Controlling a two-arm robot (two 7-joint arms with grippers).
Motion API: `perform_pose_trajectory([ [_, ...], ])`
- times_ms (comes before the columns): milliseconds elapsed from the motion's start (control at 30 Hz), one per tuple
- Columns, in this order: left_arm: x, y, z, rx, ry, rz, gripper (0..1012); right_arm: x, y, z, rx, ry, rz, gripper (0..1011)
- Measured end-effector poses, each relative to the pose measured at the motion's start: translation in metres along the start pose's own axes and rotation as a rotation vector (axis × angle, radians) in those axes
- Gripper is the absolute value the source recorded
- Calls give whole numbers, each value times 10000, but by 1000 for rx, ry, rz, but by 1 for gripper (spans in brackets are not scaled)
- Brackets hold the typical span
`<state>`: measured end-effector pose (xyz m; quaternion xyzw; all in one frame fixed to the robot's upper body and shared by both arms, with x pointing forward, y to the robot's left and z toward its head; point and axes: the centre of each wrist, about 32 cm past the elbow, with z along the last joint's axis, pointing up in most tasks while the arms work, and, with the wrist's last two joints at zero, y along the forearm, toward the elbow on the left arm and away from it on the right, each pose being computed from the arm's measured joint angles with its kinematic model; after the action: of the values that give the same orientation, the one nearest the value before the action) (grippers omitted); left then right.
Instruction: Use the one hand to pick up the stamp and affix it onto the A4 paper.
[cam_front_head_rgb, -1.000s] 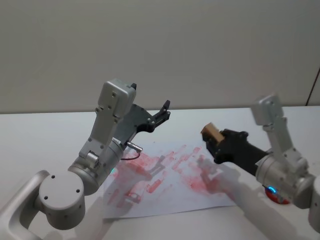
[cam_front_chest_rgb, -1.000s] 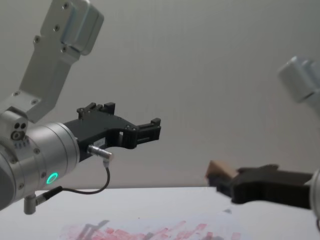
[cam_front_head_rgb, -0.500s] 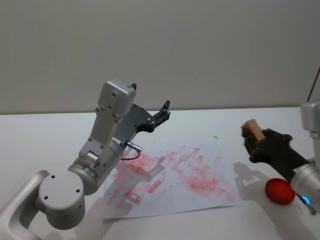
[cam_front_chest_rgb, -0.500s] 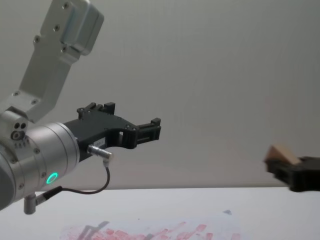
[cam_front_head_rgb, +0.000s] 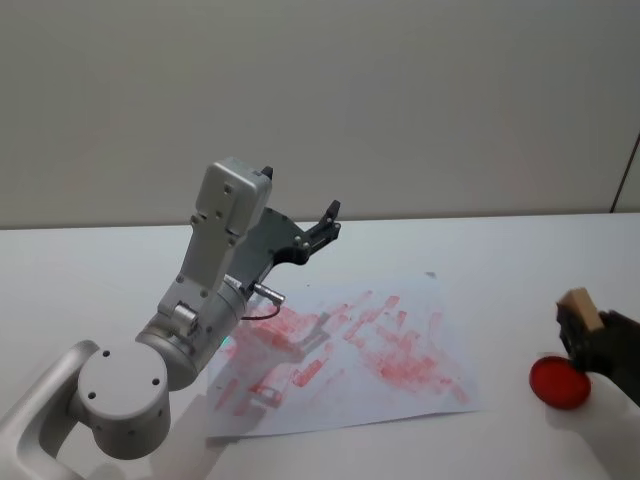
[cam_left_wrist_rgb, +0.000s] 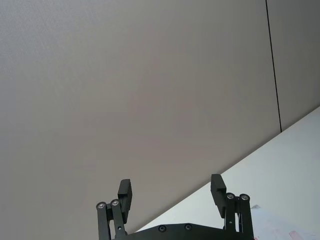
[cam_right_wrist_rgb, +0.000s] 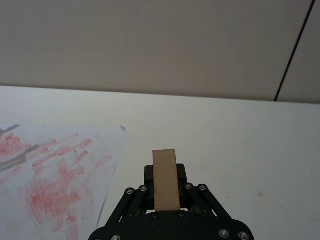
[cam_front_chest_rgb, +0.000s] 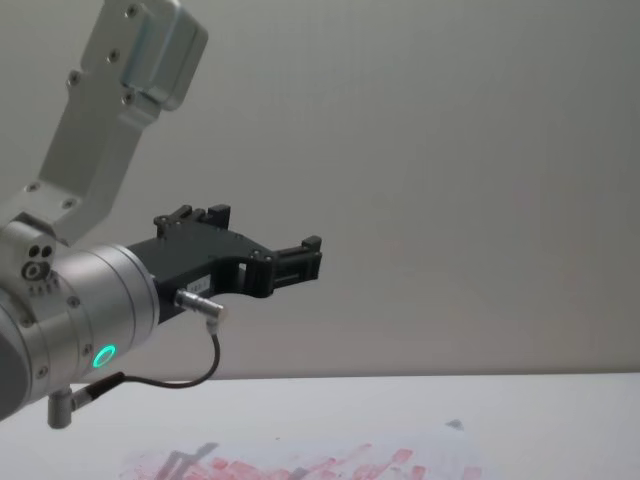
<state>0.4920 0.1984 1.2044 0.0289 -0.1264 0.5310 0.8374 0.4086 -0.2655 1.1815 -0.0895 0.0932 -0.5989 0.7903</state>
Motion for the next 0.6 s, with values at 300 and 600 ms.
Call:
perform_pose_trajectory([
  [300,0,0,0,0,0,0,1001,97,-117,-58,-83,11,-21,218],
  [600,0,0,0,0,0,0,1001,146,-107,-64,-126,5,-5,218],
])
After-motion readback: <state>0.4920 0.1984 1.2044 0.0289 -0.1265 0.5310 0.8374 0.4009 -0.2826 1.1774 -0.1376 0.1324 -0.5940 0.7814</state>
